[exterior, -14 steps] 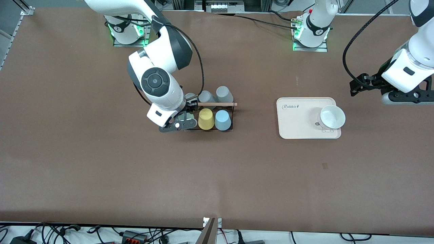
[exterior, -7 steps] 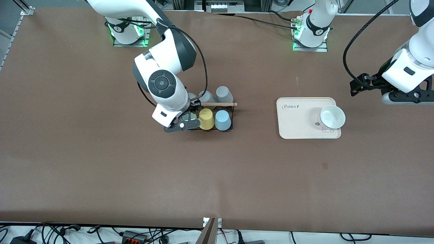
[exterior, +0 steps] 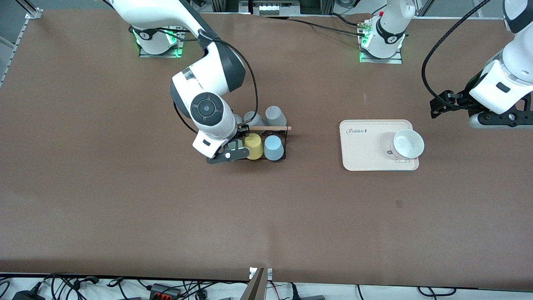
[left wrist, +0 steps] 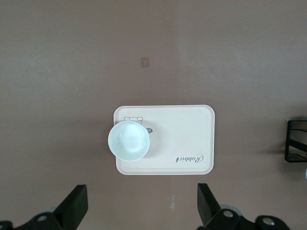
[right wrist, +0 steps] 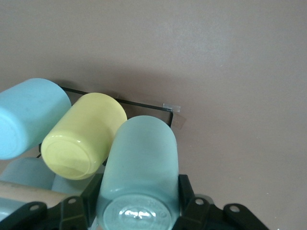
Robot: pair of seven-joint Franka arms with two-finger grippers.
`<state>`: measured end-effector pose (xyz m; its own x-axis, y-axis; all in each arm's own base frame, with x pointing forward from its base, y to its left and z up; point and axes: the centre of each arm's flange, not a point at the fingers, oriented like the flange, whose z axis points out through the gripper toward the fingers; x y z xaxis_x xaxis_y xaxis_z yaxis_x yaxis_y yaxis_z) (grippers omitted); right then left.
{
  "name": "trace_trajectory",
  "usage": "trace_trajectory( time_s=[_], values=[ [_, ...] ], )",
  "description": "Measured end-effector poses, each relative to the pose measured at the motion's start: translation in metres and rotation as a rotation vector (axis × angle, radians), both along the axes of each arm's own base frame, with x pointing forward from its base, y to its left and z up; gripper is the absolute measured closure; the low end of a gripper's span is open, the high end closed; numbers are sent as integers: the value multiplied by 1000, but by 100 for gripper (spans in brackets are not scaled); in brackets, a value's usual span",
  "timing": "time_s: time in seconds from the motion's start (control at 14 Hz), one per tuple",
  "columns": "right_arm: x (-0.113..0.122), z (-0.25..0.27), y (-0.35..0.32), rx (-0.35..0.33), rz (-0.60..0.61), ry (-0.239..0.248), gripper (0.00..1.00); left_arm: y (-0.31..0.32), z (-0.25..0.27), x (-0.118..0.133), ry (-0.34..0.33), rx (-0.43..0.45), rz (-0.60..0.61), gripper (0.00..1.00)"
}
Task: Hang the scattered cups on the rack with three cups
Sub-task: 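Lower the teal cup onto a rack peg with the right gripper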
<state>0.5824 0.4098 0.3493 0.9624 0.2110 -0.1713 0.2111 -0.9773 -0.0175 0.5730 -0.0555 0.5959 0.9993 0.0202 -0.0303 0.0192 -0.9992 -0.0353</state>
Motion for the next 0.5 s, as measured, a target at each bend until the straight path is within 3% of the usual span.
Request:
trace_trajectory(
  time_s=[0.5],
  values=[
    [3, -25, -1, -13, -5, 16, 33, 0, 0, 0, 0, 0, 0, 0]
  ],
)
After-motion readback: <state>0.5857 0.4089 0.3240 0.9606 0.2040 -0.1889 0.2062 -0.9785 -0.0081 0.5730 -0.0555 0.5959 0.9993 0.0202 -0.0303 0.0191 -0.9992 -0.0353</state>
